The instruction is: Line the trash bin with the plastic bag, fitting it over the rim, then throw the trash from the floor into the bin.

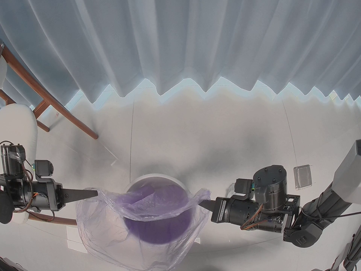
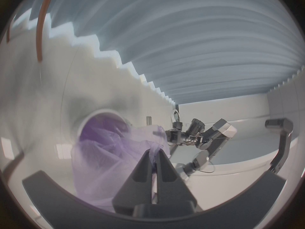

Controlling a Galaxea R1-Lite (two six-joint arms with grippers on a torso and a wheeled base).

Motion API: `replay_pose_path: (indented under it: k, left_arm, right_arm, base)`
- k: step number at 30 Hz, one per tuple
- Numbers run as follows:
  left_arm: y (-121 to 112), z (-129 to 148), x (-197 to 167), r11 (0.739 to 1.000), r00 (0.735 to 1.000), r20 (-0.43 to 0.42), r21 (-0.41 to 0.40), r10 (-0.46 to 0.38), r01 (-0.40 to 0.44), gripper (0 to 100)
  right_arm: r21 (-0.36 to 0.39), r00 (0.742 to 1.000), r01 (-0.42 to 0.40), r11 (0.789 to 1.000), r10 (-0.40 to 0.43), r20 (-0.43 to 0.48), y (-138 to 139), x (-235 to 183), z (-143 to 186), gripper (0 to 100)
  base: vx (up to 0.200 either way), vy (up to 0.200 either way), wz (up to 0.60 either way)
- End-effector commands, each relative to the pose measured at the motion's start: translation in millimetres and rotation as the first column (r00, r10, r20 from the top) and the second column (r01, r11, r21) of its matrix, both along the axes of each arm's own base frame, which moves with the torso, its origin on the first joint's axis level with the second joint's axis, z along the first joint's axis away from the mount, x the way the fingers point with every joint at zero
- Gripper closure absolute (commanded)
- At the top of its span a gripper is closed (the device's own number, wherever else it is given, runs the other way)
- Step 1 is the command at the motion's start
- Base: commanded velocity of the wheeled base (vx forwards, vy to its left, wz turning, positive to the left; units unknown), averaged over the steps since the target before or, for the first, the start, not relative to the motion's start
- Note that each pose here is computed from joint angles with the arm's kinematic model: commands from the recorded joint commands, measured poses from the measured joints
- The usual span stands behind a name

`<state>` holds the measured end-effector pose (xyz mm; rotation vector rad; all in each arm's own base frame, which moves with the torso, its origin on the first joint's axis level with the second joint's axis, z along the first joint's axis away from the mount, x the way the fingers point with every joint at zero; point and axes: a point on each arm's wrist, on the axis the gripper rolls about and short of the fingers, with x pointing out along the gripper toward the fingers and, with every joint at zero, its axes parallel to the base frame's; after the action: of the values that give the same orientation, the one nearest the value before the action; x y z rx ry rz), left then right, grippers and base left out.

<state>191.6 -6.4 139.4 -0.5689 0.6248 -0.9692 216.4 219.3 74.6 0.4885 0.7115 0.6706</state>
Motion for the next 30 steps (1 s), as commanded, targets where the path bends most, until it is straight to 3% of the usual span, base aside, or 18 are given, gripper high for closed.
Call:
replay_pose_path:
  k: [1, 2, 3, 4, 8, 12, 17, 20, 25, 30]
  left_arm:
    - [-8, -11, -13, 0.996, 0.988, 0.148, 0.057, 0.054, -0.063, 100]
    - [-16, -15, -1, 0.984, 0.978, 0.165, 0.097, 0.130, -0.147, 100]
    - [-16, -15, -1, 0.984, 0.978, 0.165, 0.097, 0.130, -0.147, 100]
    - [-27, -21, 11, 0.944, 0.947, 0.162, 0.136, 0.278, -0.300, 100]
    - [-56, -21, 8, 0.897, 0.896, 0.133, 0.078, 0.423, -0.435, 100]
    - [-68, -20, 10, 0.876, 0.876, 0.113, 0.067, 0.470, -0.478, 100]
    - [-72, -43, 27, 0.847, 0.862, 0.036, 0.170, 0.506, -0.504, 100]
    - [-76, -51, 39, 0.844, 0.859, 0.005, 0.185, 0.512, -0.504, 100]
    - [-81, -51, 57, 0.839, 0.833, -0.104, 0.115, 0.543, -0.532, 100]
    - [-84, -54, 58, 0.846, 0.834, -0.146, 0.125, 0.532, -0.518, 100]
  right_arm:
    - [0.005, 1.000, -0.015, 1.000, 0.015, 0.004, 4, -3, 1, 100]
    - [0.004, 1.000, -0.022, 1.000, 0.022, 0.002, 6, -5, 1, 100]
    - [0.004, 1.000, -0.022, 1.000, 0.022, 0.002, 6, -5, 1, 100]
    - [0.001, 1.000, -0.027, 1.000, 0.027, -0.001, 6, -7, 0, 100]
    - [-0.007, 1.000, -0.005, 1.000, 0.005, 0.007, 6, -7, 0, 100]
    - [-0.023, 0.999, 0.036, 0.999, -0.035, 0.039, 5, -7, 2, 100]
    - [-0.026, 0.997, 0.058, 0.998, -0.056, 0.059, 4, -5, 7, 100]
    - [-0.022, 0.995, 0.083, 0.996, -0.082, 0.064, 2, 4, 7, 100]
    - [-0.014, 0.990, 0.124, 0.992, -0.123, 0.073, -3, 20, 7, 100]
    - [-0.016, 0.984, 0.161, 0.987, -0.159, 0.083, -6, 38, 7, 100]
  base:
    - [0.000, 0.000, 0.00]
    - [0.000, 0.000, 0.00]
    - [0.000, 0.000, 0.00]
    - [0.000, 0.000, 0.00]
    - [0.000, 0.000, 0.00]
    - [0.000, 0.000, 0.00]
    - [0.000, 0.000, 0.00]
    - [0.000, 0.000, 0.00]
    - [0.000, 0.000, 0.00]
    - [0.000, 0.000, 0.00]
